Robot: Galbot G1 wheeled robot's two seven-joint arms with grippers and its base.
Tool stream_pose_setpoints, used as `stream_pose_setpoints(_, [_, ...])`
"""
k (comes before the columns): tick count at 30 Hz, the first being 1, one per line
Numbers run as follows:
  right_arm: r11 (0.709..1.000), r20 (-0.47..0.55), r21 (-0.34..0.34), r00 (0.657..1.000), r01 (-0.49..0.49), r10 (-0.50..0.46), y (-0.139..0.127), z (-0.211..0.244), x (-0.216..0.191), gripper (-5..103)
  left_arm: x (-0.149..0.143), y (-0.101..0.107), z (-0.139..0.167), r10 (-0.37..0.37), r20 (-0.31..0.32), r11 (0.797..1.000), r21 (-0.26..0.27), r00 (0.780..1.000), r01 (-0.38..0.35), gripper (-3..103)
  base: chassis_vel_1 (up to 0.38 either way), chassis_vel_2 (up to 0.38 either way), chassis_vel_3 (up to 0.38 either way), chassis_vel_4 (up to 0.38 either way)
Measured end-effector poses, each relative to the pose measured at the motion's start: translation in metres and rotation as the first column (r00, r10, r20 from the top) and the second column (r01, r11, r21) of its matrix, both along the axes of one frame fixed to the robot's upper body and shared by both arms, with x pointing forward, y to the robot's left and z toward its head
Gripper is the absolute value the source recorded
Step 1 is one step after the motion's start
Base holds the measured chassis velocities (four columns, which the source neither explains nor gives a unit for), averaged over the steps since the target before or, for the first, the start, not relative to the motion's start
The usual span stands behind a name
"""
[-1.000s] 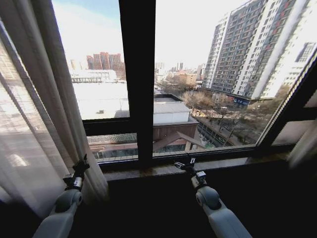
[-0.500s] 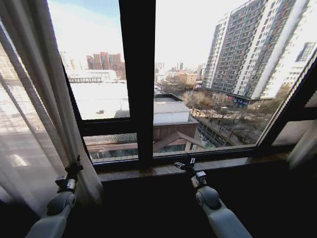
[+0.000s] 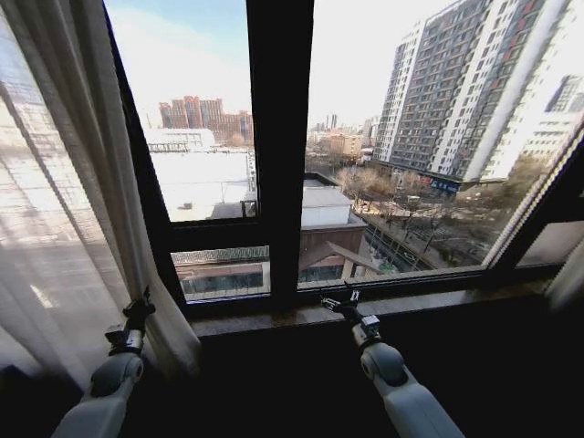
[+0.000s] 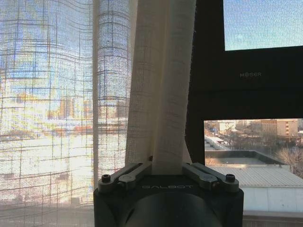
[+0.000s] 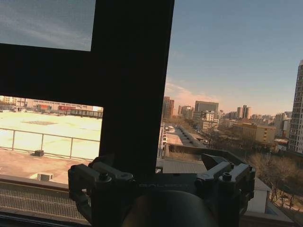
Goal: Open the curtains by pulling them apart, changing their state from closed to fully open.
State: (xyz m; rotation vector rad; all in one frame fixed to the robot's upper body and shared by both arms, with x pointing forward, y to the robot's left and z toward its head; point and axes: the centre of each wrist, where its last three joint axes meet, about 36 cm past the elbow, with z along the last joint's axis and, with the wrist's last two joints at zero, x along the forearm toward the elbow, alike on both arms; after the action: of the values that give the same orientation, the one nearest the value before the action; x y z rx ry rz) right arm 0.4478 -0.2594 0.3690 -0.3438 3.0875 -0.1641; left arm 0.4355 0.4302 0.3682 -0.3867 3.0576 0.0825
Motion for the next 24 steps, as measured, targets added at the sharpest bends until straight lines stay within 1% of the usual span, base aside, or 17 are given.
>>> stream_pose_setpoints(5, [1.0,0.0,0.0,1.0,0.0,0.0,0.0,0.0,0.0,100,0.0013,-0.0004,0.001,-0.001,0.003,1.0,0.0,1.0,0.001,0,0.342,0.33,-0.344,-0.287])
stream_pose_setpoints(18, [1.0,0.0,0.0,1.0,0.0,0.0,0.0001,0.0,0.0,100,0.0021,0.0009,0.0027,0.003,0.012,1.0,0.002,1.0,-0.003,0,0.344,0.344,-0.353,-0.351])
stream_pose_setpoints(22, [1.0,0.0,0.0,1.0,0.0,0.0,0.0002,0.0,0.0,100,0.0007,0.0009,0.0017,0.005,0.01,1.0,0.002,1.0,-0.005,0,0.204,0.214,-0.168,-0.19])
stream_pose_setpoints(24, [1.0,0.0,0.0,1.0,0.0,0.0,0.0002,0.0,0.0,100,-0.0003,0.0003,0.0008,0.006,0.009,1.0,0.001,1.0,-0.006,0,0.086,0.044,-0.063,-0.061])
